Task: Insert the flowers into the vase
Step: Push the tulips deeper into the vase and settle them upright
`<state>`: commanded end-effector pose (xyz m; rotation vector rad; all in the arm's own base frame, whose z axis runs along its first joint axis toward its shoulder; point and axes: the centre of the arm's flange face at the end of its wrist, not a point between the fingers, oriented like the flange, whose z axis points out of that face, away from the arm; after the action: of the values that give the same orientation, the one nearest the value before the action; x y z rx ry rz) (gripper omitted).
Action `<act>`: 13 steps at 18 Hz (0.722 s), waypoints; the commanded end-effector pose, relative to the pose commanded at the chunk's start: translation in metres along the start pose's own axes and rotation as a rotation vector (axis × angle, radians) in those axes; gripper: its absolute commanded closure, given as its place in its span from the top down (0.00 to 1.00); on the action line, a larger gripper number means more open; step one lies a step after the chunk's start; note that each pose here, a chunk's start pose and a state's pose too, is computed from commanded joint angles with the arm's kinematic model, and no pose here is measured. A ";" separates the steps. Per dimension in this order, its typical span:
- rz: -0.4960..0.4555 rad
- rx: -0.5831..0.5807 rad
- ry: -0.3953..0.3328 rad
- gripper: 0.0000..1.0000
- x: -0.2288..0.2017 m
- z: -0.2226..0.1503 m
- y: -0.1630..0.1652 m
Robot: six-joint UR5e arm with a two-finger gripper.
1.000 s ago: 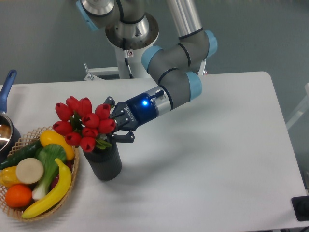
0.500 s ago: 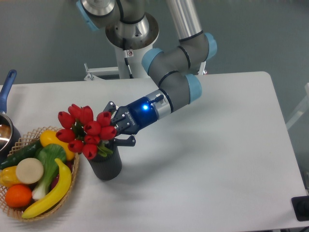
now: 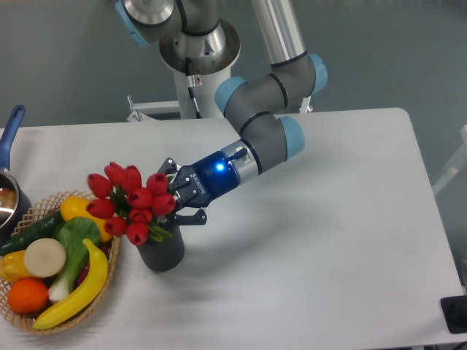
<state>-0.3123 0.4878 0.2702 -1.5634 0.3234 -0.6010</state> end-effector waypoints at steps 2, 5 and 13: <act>0.002 0.000 -0.001 0.40 0.000 -0.001 -0.001; 0.002 0.000 -0.002 0.47 0.000 -0.001 -0.001; 0.003 0.000 -0.008 0.61 0.001 -0.004 0.001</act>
<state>-0.3134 0.4837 0.2692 -1.5648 0.3200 -0.5924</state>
